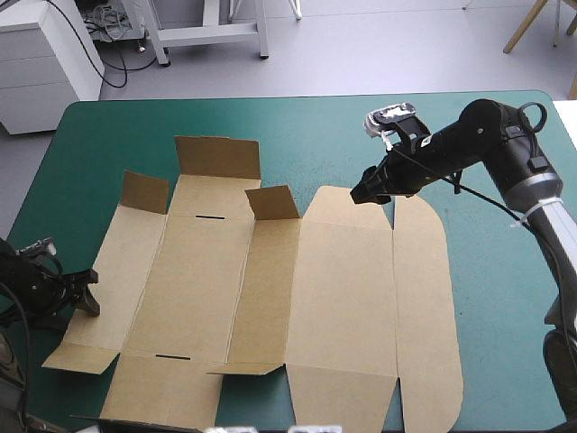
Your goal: Fold the box
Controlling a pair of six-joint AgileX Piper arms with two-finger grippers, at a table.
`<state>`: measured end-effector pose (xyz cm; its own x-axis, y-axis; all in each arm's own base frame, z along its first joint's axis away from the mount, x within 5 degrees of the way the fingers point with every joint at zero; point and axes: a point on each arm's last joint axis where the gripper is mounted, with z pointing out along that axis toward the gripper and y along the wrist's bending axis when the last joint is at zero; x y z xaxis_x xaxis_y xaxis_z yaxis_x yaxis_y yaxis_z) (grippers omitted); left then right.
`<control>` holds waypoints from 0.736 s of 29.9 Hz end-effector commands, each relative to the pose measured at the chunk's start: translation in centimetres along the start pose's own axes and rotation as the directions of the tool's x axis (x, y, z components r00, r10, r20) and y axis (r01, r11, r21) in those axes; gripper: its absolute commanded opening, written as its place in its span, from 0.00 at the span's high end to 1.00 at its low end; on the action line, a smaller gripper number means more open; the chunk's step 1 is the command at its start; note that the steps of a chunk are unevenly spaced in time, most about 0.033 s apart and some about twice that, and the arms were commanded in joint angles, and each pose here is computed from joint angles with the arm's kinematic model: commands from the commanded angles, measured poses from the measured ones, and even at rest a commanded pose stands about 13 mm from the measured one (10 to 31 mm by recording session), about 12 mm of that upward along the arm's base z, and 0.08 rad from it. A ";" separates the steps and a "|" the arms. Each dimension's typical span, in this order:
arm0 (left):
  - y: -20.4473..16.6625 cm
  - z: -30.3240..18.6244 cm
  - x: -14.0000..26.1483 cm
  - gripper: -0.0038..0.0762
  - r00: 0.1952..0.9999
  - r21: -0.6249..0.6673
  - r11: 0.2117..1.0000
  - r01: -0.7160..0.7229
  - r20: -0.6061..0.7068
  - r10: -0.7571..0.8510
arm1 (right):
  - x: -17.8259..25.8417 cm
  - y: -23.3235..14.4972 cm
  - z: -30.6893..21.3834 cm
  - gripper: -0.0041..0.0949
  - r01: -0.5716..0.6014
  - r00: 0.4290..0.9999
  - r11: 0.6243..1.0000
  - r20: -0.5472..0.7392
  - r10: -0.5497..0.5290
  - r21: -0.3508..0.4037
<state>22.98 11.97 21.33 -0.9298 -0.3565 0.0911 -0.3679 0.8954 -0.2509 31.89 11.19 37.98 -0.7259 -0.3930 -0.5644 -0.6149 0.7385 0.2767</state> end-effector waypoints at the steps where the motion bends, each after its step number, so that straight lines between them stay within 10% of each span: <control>1: -0.9 -1.1 0.2 0.38 1.000 0.064 0.998 -0.019 0.022 0.017 | -0.6 1.0 -2.1 0.44 0.024 0.995 1.000 0.093 -0.024 0.002; 11: -2.9 -1.4 0.1 0.38 0.998 0.280 0.959 -0.042 0.051 0.029 | -0.7 0.9 -2.1 0.44 0.026 0.995 1.000 0.100 -0.027 0.006; 22: -5.1 -0.4 0.5 0.43 0.991 0.229 0.964 -0.131 -0.006 0.136 | -0.7 0.8 -2.1 0.44 0.033 0.994 0.999 0.102 -0.035 0.022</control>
<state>24.78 9.15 21.60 -0.9576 -0.2874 0.0179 -0.2680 0.8670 -0.4200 31.97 11.18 38.01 -0.7192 -0.3938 -0.5724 -0.6183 0.7386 0.2687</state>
